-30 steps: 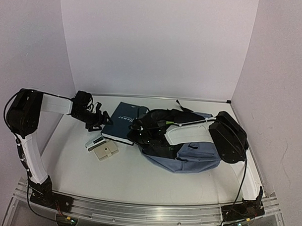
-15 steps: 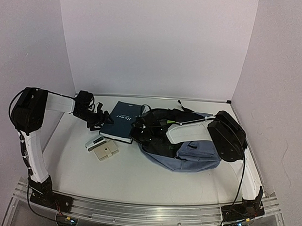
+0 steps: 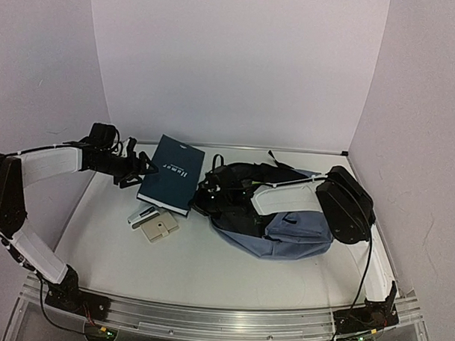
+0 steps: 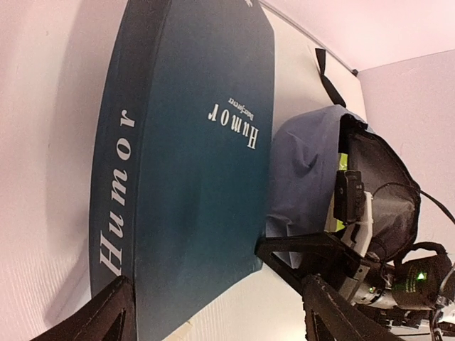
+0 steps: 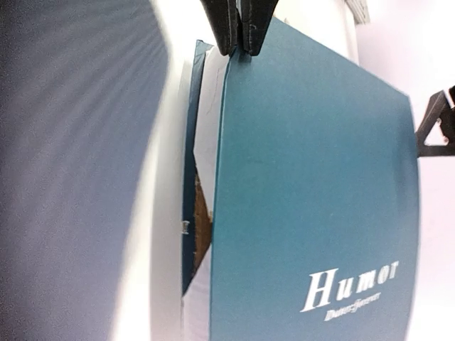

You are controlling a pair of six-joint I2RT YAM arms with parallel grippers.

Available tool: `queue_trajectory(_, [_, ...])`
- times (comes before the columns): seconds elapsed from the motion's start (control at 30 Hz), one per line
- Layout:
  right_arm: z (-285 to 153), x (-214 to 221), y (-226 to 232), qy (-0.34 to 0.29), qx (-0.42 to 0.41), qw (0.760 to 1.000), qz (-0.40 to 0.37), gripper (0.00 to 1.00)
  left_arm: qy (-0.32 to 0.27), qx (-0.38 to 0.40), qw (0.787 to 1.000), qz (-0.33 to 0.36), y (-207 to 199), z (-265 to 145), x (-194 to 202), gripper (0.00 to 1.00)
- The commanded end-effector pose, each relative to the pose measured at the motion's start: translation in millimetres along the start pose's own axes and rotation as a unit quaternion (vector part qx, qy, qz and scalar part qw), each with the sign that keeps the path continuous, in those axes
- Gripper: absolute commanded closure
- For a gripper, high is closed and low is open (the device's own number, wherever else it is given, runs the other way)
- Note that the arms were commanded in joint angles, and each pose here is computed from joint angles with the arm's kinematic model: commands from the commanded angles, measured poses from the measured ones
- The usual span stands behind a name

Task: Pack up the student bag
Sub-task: Pick up the book from the center of the board.

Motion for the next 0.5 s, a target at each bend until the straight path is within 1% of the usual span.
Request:
queue_trajectory(0.0, [-41,16,71,0.027,-0.118,0.992,-0.039,0.99,0.037,0.041,0.998,-0.025,-20,-29,34,0.18])
queue_trajectory(0.13, [-44,36,65,0.06,-0.109,0.991,-0.039,0.99,0.045,0.011,0.996,-0.072,-11,-44,64,0.17])
queue_trajectory(0.2, [-42,46,58,0.076,-0.1,0.991,-0.037,0.99,0.053,0.002,0.994,-0.096,-4,-46,79,0.16])
queue_trajectory(0.3, [-40,56,47,0.092,-0.086,0.991,-0.036,0.98,0.055,-0.033,0.991,-0.118,8,-49,96,0.15])
queue_trajectory(0.4, [-38,61,37,0.099,-0.073,0.992,-0.038,0.96,0.045,-0.068,0.989,-0.125,18,-50,105,0.12])
queue_trajectory(0.47, [-37,62,34,0.101,-0.068,0.992,-0.043,0.93,0.037,-0.081,0.988,-0.129,23,-48,105,0.1])
Point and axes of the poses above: each gripper's point midway between its finger pads, its own z axis out along the fingers, its own y axis along the line the jaws close on, x = y × z, the point moved 10 cm from there along -z, back along the fingers, and after that the axes turned 2 degrees about z, right-handed, at the moved point
